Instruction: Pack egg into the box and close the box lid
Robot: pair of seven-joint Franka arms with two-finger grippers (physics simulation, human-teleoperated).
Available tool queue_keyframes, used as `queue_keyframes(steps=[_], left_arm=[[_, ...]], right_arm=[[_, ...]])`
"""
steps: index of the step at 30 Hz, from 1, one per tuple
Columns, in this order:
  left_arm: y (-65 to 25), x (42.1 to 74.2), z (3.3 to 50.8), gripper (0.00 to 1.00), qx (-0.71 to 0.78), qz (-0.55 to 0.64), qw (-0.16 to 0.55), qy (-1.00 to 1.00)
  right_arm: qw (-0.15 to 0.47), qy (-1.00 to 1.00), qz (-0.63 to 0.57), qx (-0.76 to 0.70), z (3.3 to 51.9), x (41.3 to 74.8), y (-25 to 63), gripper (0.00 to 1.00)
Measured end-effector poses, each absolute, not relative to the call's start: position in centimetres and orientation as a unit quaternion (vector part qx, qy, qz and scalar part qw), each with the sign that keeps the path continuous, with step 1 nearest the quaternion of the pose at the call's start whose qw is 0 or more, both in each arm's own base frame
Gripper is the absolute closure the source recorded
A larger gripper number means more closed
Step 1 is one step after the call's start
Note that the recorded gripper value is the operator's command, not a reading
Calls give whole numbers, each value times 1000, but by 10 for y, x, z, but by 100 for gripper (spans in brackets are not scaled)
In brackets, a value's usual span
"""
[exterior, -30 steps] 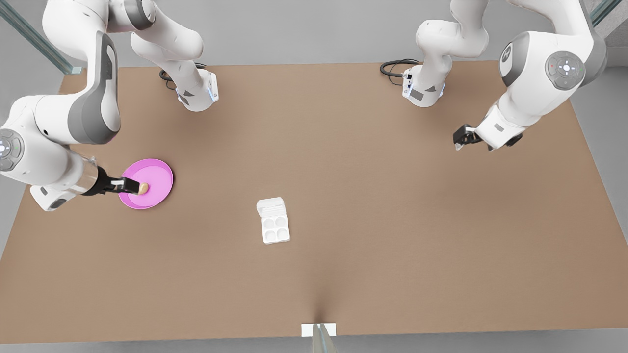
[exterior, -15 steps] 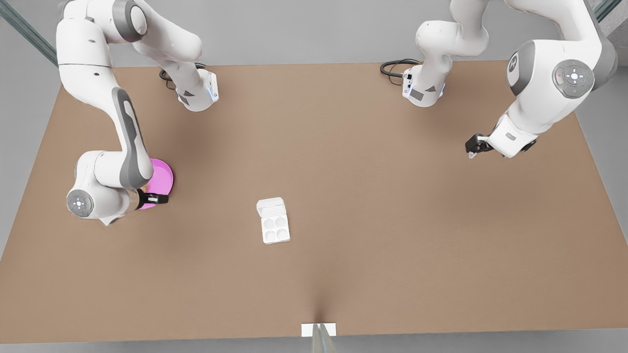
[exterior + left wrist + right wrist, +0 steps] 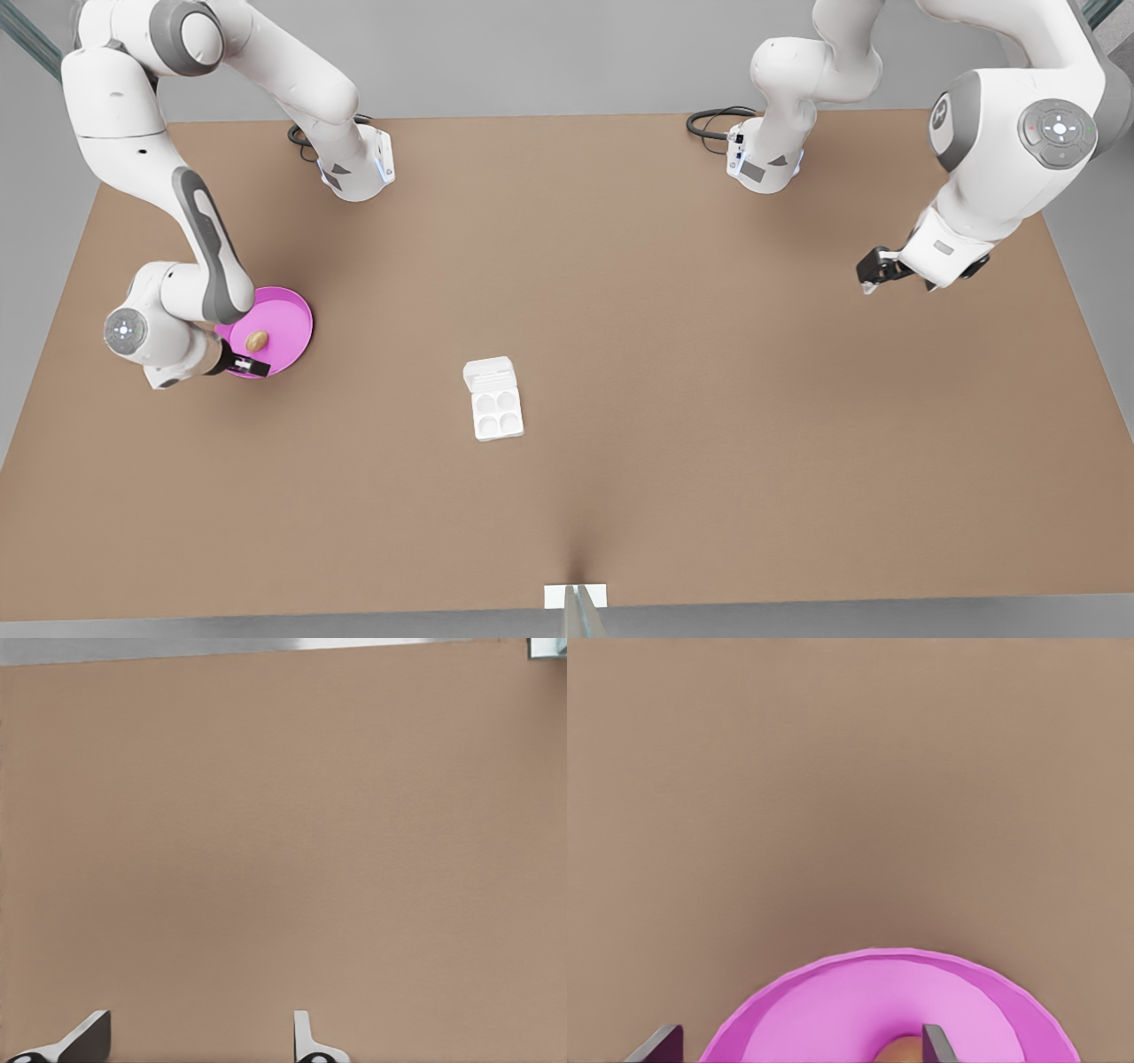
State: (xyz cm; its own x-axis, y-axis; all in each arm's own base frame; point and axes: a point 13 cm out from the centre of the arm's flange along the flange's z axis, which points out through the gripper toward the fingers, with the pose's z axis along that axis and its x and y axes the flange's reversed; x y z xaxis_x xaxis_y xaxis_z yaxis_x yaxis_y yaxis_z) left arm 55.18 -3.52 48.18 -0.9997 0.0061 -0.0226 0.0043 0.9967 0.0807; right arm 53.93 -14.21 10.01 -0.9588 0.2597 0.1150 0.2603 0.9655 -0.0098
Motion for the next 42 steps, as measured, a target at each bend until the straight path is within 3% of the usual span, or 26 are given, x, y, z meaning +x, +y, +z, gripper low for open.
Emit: queue_keyframes(steps=[2, 5, 15, 24, 31, 42], left_arm=[[-29, 552, 483, 0, -2, 41, 12, 999], [-22, 552, 486, 0, -8, 42, 15, 999], [-26, 562, 479, 0, -7, 40, 1, 999], [-76, 556, 481, 0, 36, 39, 4, 999], [-129, 546, 481, 0, 83, 39, 4, 996], [-203, 523, 480, 0, 150, 40, 6, 988]], right_arm=[[33, -990, -1, -138, 107, 545, -146, 0], [33, -988, -1, -152, 99, 507, -149, 0], [18, -986, 3, -163, 82, 475, -125, 0], [11, -988, -3, -153, 75, 475, -91, 0], [4, -983, 16, -180, 76, 463, -153, 0], [1, -987, 11, -161, 60, 463, -153, 0]])
